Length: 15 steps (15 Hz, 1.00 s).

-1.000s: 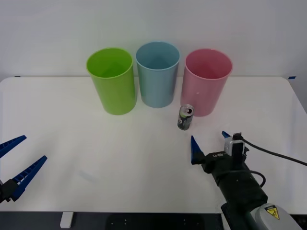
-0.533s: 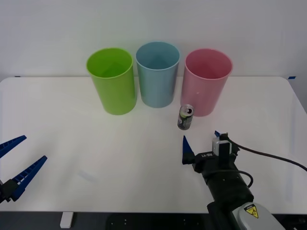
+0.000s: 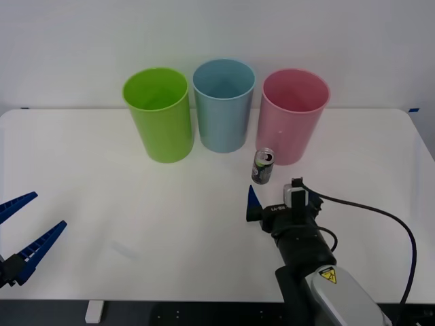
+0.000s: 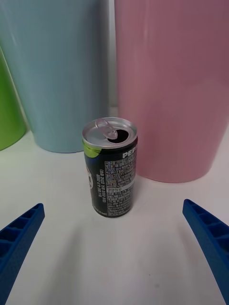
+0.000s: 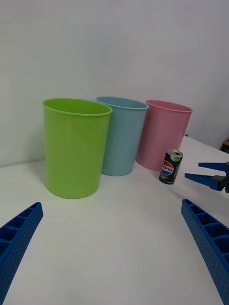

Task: Grasp the object on the table and drop it into the matching bin: aluminum can to the light blue bin, PET bottle to the pink bin.

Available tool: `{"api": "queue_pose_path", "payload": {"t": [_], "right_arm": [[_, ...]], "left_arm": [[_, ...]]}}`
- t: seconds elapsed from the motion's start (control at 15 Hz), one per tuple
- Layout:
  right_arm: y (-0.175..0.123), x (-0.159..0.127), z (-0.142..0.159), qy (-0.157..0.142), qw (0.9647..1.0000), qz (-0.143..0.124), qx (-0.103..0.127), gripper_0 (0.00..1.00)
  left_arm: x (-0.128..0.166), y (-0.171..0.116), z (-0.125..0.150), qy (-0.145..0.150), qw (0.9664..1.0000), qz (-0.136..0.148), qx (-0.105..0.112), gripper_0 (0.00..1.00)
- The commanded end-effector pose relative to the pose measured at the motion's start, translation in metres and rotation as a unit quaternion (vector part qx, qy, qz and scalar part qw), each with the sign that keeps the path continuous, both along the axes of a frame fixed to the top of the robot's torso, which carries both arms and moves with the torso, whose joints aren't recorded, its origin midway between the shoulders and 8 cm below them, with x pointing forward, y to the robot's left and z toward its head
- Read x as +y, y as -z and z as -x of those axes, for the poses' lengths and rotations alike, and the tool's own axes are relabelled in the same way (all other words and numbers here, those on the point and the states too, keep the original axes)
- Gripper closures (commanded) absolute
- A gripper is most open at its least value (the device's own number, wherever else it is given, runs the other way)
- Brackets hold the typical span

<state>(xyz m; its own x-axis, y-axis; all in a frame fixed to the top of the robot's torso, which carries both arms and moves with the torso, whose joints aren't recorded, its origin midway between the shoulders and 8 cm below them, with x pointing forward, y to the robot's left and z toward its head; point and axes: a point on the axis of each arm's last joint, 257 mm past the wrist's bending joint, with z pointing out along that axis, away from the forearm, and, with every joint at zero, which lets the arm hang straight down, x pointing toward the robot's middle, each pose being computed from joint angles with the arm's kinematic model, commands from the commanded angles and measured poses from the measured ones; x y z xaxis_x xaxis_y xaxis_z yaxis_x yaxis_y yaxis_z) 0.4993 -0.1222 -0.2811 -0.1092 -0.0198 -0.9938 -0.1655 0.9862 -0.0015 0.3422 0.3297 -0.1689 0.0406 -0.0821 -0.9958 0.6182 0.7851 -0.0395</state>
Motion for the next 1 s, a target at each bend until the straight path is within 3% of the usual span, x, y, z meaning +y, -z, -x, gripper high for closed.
{"api": "queue_pose_path", "payload": {"t": [0.07, 1.0], "right_arm": [[0.002, 0.004, -0.008, -0.001, 1.0, 0.002, 0.002, 0.0], [0.01, 0.021, -0.064, -0.002, 0.9998, 0.009, 0.018, 0.0]], "left_arm": [[0.0, 0.0, 0.0, 0.0, 1.0, 0.0, 0.0, 0.0], [0.0, 0.0, 0.0, 0.0, 1.0, 0.0, 0.0, 0.0]]}}
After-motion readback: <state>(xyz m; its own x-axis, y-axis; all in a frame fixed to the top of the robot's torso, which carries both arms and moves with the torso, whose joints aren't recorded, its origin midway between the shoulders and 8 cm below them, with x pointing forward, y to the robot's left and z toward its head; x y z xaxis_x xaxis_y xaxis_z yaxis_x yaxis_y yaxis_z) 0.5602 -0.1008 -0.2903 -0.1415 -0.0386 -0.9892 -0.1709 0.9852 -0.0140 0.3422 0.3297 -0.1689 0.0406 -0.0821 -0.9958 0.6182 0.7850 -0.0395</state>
